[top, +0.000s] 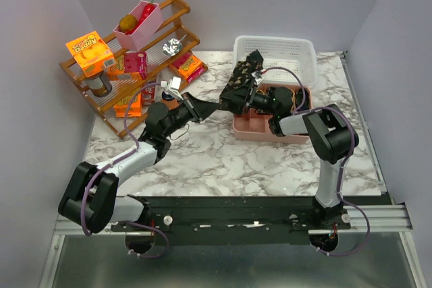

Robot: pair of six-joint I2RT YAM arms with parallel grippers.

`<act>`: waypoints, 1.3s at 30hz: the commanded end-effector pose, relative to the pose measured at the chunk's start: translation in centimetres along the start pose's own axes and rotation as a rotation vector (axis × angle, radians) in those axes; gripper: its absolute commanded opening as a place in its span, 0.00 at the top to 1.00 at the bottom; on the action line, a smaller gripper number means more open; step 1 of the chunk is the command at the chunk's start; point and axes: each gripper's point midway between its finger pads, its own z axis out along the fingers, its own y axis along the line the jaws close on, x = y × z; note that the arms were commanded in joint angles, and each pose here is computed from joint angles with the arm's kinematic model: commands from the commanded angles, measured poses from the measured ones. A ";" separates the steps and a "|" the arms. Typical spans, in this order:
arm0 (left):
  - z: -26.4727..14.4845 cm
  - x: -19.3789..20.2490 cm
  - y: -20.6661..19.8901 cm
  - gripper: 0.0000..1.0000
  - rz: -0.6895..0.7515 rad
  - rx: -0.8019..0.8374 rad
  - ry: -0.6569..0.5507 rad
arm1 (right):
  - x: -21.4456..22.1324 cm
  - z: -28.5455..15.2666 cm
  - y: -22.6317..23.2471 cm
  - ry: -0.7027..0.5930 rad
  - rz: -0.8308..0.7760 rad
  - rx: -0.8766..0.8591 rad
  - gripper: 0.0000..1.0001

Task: Roll the ties

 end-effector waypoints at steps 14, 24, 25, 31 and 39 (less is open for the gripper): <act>-1.3 -0.2 -2.6 1.00 0.002 0.096 -0.006 | -0.4 2.1 4.2 -0.013 -0.060 -0.149 0.16; -1.8 -0.4 -0.8 1.00 0.069 -0.009 -0.010 | -0.4 2.0 3.3 -0.024 -0.048 -0.118 0.79; -1.8 -0.5 -0.7 1.00 0.073 -0.017 -0.011 | -0.4 2.1 3.2 -0.027 -0.052 -0.110 0.80; -2.2 -1.8 0.9 0.82 0.072 -0.089 -0.040 | -0.9 2.0 2.8 -0.053 -0.093 -0.027 0.99; -1.6 -4.3 1.3 0.16 0.079 -0.104 -0.069 | -3.4 0.4 3.2 -0.178 -0.272 0.245 0.99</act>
